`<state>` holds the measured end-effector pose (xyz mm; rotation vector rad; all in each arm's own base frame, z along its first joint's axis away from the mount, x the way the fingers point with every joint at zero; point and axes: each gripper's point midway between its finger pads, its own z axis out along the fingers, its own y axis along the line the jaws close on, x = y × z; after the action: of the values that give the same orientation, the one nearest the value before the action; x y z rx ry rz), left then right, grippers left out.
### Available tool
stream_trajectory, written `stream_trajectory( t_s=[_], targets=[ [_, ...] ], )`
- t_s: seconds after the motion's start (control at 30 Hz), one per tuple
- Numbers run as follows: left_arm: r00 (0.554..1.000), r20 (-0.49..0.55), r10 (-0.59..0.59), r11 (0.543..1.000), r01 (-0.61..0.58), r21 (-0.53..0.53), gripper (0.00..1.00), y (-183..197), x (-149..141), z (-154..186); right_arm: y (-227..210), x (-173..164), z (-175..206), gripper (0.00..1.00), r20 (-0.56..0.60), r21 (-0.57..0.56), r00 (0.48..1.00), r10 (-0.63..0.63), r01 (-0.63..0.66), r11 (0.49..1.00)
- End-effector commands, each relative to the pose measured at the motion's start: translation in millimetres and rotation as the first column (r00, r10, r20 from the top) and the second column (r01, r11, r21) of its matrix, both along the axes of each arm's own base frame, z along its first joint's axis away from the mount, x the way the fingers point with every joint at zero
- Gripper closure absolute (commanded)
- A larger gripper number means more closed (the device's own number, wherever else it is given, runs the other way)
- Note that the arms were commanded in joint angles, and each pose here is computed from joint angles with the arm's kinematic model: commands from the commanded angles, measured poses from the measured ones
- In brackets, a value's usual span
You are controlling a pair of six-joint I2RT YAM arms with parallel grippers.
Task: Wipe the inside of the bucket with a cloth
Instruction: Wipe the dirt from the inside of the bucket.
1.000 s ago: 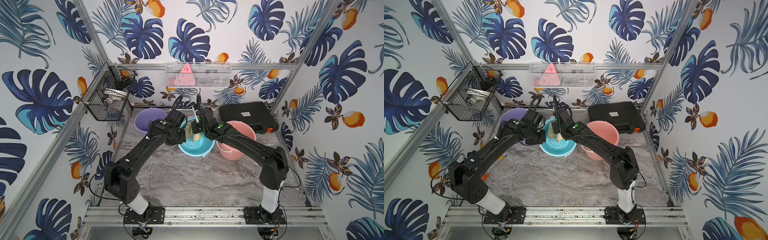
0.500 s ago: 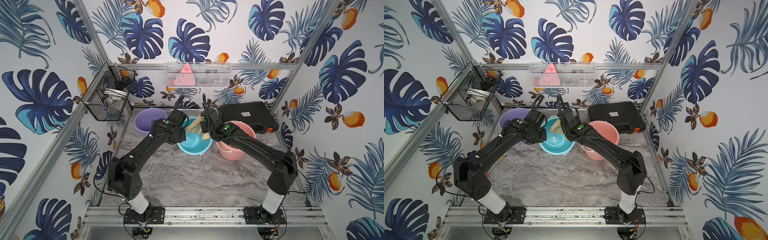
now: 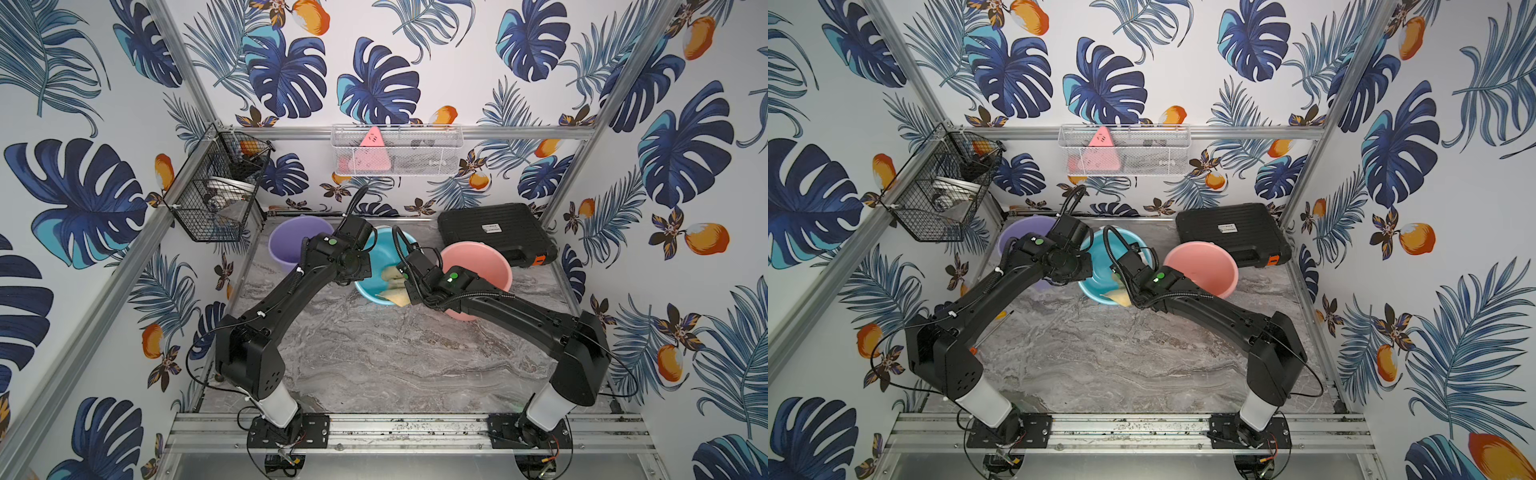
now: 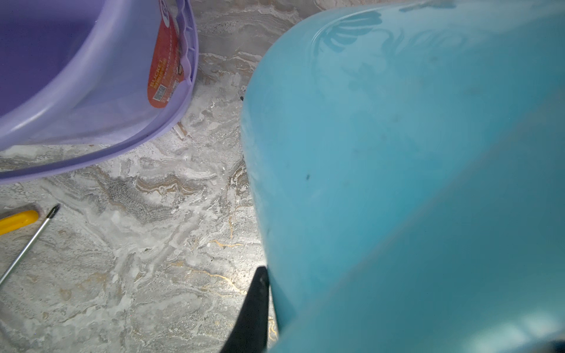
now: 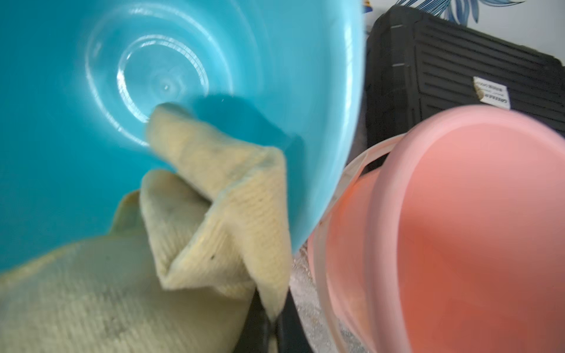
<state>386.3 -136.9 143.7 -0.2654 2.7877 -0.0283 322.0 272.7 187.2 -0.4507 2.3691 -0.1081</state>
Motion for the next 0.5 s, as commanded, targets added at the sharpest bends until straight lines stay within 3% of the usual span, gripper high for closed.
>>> stream_trajectory(
  t_s=[0.0,0.13,0.3,0.47],
  targets=[
    [0.998,0.057,0.027,0.999,-0.025,-0.038,1.00,-3,17,7,-8,-31,-11,1.00,-0.094,0.019,0.995,-0.022,0.024,1.000],
    [0.998,0.056,0.034,0.998,-0.031,-0.051,1.00,-1,19,7,-25,-62,-27,1.00,-0.177,0.011,0.984,-0.025,0.027,1.000],
    [0.998,0.052,0.032,0.998,-0.028,-0.063,1.00,-2,22,8,-56,-92,-14,1.00,-0.162,0.006,0.986,-0.036,0.038,0.999],
    [0.998,0.058,0.029,0.995,-0.023,-0.098,1.00,-7,22,10,-67,-106,55,1.00,-0.028,0.244,1.000,0.010,-0.003,0.970]
  ],
)
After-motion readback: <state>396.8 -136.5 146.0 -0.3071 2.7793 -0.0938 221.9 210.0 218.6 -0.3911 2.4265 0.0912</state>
